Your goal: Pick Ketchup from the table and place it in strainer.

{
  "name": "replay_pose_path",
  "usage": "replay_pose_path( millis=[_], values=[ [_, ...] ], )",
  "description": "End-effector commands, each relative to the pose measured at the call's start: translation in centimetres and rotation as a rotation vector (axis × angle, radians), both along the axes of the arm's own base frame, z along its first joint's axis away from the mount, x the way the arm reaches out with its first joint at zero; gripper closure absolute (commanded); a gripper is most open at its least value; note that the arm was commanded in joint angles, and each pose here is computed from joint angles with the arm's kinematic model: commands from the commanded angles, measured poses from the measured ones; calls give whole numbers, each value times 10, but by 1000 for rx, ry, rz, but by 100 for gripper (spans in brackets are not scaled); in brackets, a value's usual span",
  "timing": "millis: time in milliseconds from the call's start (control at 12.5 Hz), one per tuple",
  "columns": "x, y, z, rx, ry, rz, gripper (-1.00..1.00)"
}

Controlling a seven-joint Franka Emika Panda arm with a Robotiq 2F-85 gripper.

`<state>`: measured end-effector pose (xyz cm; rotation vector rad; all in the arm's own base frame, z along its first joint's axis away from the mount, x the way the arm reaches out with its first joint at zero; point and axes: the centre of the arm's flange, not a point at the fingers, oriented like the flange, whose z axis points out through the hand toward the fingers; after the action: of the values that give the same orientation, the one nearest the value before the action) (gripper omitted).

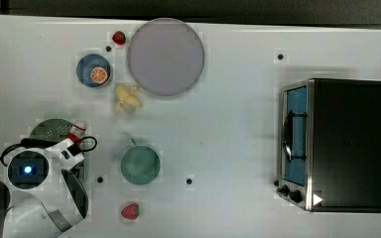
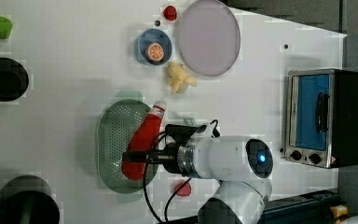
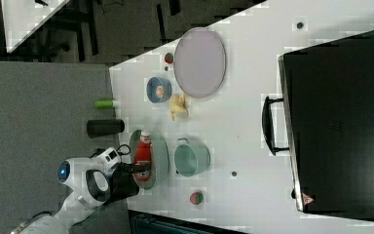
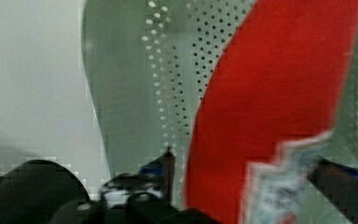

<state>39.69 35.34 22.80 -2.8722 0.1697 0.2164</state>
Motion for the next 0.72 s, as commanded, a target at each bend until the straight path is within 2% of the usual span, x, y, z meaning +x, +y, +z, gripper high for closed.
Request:
replay_pose_path(
  millis=[80, 320, 480, 560, 720],
  values=[
    [12, 11, 36, 36, -81, -64, -100],
    [52, -14, 85, 54, -180, -153, -100],
    [82, -47, 126, 38, -243, -223, -100],
    [96, -69, 145, 17, -256, -261, -100],
    [121, -125, 176, -43, -220, -359, -100]
  ],
)
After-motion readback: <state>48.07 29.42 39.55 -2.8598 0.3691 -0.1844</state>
